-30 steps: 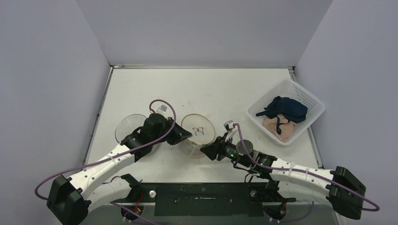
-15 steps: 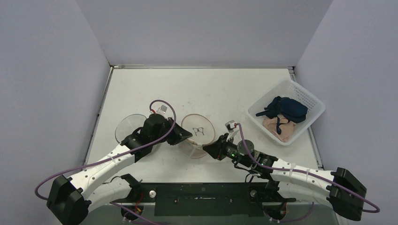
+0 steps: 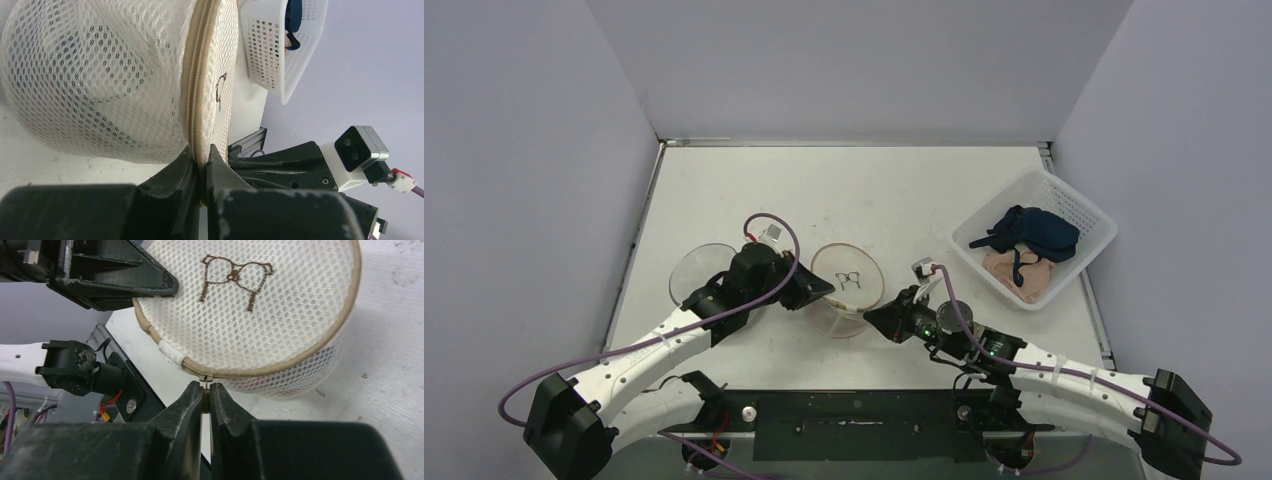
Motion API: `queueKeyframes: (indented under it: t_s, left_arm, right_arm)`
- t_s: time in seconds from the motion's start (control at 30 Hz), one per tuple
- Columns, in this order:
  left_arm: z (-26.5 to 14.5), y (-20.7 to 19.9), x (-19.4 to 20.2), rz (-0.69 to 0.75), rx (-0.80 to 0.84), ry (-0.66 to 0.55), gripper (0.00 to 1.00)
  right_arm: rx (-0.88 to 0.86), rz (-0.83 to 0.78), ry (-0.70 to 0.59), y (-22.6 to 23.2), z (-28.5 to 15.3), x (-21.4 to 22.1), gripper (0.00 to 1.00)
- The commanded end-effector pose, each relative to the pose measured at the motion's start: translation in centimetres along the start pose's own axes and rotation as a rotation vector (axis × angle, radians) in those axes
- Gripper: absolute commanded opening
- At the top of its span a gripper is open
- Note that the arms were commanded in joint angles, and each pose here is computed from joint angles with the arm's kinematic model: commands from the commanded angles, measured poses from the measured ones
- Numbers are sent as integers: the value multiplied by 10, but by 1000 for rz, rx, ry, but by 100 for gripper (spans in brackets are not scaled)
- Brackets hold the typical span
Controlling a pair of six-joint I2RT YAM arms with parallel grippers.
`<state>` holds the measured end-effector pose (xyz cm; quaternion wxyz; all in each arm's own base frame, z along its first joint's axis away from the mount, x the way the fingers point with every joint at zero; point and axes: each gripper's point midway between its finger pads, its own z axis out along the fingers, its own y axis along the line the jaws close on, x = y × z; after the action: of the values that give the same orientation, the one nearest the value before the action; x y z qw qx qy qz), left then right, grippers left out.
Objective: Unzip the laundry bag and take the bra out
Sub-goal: Unzip the laundry bag at the center of the board.
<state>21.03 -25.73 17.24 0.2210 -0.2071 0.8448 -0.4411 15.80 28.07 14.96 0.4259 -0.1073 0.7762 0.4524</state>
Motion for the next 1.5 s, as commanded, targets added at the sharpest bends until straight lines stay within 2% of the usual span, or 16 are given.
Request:
queueKeyframes:
  t_s: [0.0,0.27,0.57,0.7,0.77,0.8,0.9,0.97,1.03,1.1,1.3,1.47]
  left_arm:
    - [-4,-23,-5,26,97,-12,0]
    - [-1,-27,2,66,118,32,0]
    - [19,-59,4,260,173,130,0]
    - [41,-67,1,304,162,172,0]
    - [48,-69,-3,317,161,165,8]
    - [50,-70,-5,319,158,160,15]
    - [51,-64,-9,313,122,139,54]
    - [47,-52,-12,304,69,112,70]
    - [39,-31,-13,286,-10,88,79]
    - [27,-13,-15,253,-73,52,93]
    - [-11,13,-1,162,-108,-33,95]
    - [-22,-9,27,96,33,-92,88]
  right_arm:
    - [117,-31,-21,-25,-6,-2,5]
    - [261,-16,-59,-55,-17,-2,5]
    - [276,-135,-45,-36,-30,-5,5]
    - [271,-121,-49,-33,-31,-2,5]
    - [266,-106,-58,-33,-30,-1,5]
    - [264,-98,-61,-33,-30,0,5]
    - [248,-74,-74,-30,-26,0,5]
    - [242,-64,-81,-28,-23,0,5]
    - [234,-56,-86,-26,-20,-1,5]
    - [223,-44,-95,-22,-16,-3,5]
    - [206,-41,-101,-13,-6,-5,5]
    - [187,-54,-86,-7,2,-2,5]
